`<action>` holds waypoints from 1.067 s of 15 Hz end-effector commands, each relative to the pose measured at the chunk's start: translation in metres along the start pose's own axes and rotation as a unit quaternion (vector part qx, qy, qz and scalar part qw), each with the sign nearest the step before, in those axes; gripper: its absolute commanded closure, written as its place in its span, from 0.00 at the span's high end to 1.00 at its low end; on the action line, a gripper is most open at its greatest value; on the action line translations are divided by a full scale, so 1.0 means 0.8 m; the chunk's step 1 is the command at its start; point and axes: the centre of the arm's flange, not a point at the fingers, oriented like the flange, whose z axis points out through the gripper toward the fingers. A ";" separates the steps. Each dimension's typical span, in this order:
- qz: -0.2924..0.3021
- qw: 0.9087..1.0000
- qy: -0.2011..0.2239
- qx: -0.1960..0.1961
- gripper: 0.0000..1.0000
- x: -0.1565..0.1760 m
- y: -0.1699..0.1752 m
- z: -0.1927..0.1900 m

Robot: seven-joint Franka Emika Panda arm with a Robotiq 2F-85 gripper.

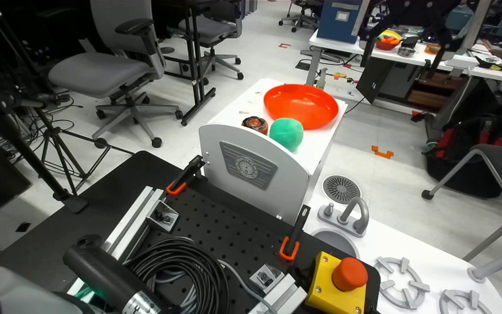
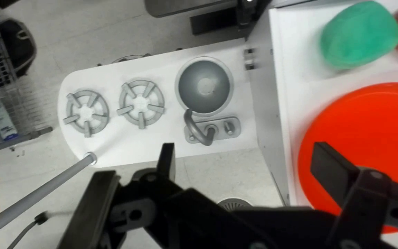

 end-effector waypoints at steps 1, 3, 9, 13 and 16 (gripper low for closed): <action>0.018 0.997 -0.006 0.072 1.00 -0.012 0.000 -0.001; 0.027 0.996 -0.015 0.089 1.00 -0.014 -0.001 0.000; 0.044 0.993 -0.047 0.095 1.00 -0.020 -0.004 0.005; 0.042 0.993 -0.065 0.092 1.00 -0.019 -0.009 0.009; 0.048 0.992 -0.076 0.091 1.00 -0.023 -0.006 0.012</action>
